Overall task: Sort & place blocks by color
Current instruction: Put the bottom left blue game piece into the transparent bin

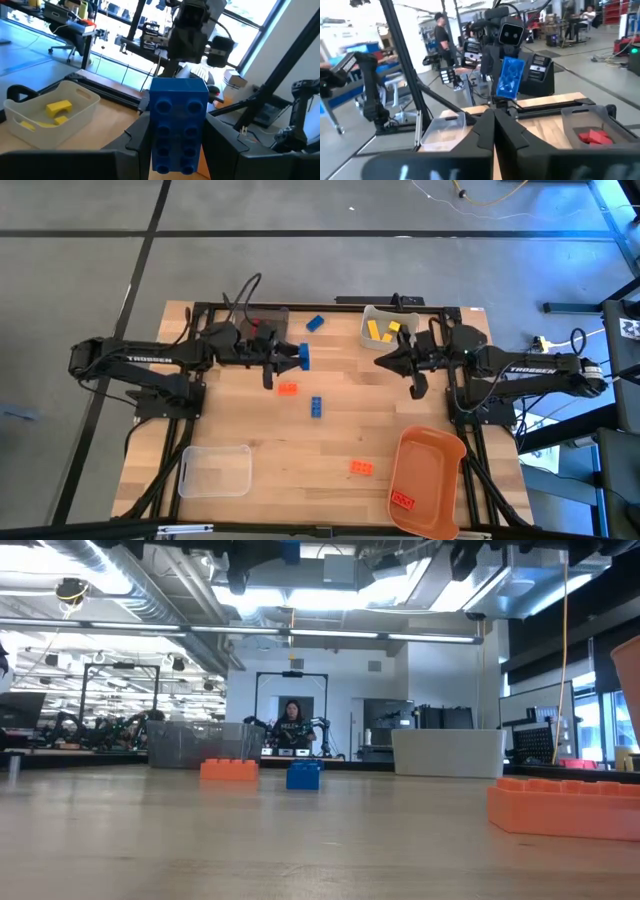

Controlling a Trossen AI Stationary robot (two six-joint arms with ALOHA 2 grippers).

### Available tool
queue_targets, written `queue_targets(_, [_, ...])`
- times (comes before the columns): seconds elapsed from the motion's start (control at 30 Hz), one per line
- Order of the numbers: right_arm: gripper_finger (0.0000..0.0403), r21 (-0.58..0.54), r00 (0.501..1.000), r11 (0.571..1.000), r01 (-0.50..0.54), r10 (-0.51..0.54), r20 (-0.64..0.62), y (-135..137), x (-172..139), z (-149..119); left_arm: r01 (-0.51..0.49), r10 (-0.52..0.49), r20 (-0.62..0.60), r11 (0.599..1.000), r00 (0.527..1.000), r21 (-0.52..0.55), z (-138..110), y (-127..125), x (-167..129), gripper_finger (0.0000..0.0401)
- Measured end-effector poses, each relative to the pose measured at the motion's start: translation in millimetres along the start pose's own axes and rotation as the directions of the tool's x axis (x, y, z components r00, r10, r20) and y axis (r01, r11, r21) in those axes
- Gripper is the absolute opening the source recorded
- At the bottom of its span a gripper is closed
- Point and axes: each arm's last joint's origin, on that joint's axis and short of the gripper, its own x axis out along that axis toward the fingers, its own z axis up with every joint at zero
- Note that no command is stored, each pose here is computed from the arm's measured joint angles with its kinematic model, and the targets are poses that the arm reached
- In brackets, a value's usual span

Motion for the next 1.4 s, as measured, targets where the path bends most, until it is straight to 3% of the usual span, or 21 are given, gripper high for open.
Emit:
queue_targets(0.67, [0.0001, -0.003, 0.999, 1.0, -0.004, 0.003, -0.048, -6, -1, -4, 0.026, -0.026, -0.015, 1.0, 1.0, 0.008, 0, 0, 0, 0.0125])
queue_targets(0.83, [0.0, 0.002, 0.998, 1.0, -0.002, 0.002, -0.058, -6, -1, -5, 0.066, -0.087, -0.192, 0.991, 0.978, -0.117, -16, -2, -2, 0.0125])
queue_targets(0.93, [0.0, 0.011, 0.996, 1.0, 0.004, -0.003, -0.089, -6, -1, -8, 0.035, -0.113, -0.346, 0.974, 0.931, -0.224, -32, -13, -8, 0.0125])
queue_targets(1.1, [0.0, 0.028, 0.989, 0.999, 0.016, -0.011, -0.148, -8, -1, -14, -0.073, -0.143, -0.576, 0.939, 0.805, -0.335, -68, -49, -21, 0.0125])
queue_targets(1.27, [0.0, 0.01, 0.985, 1.0, 0.017, -0.015, -0.17, -9, 0, -17, -0.171, -0.258, -0.72, 0.869, 0.644, -0.464, -96, -96, -47, 0.0125])
queue_targets(1.4, [0.0, 0.01, 0.985, 1.0, 0.017, -0.015, -0.172, -9, 0, -17, -0.279, -0.278, -0.811, 0.841, 0.515, -0.465, -110, -127, -75, 0.0125])
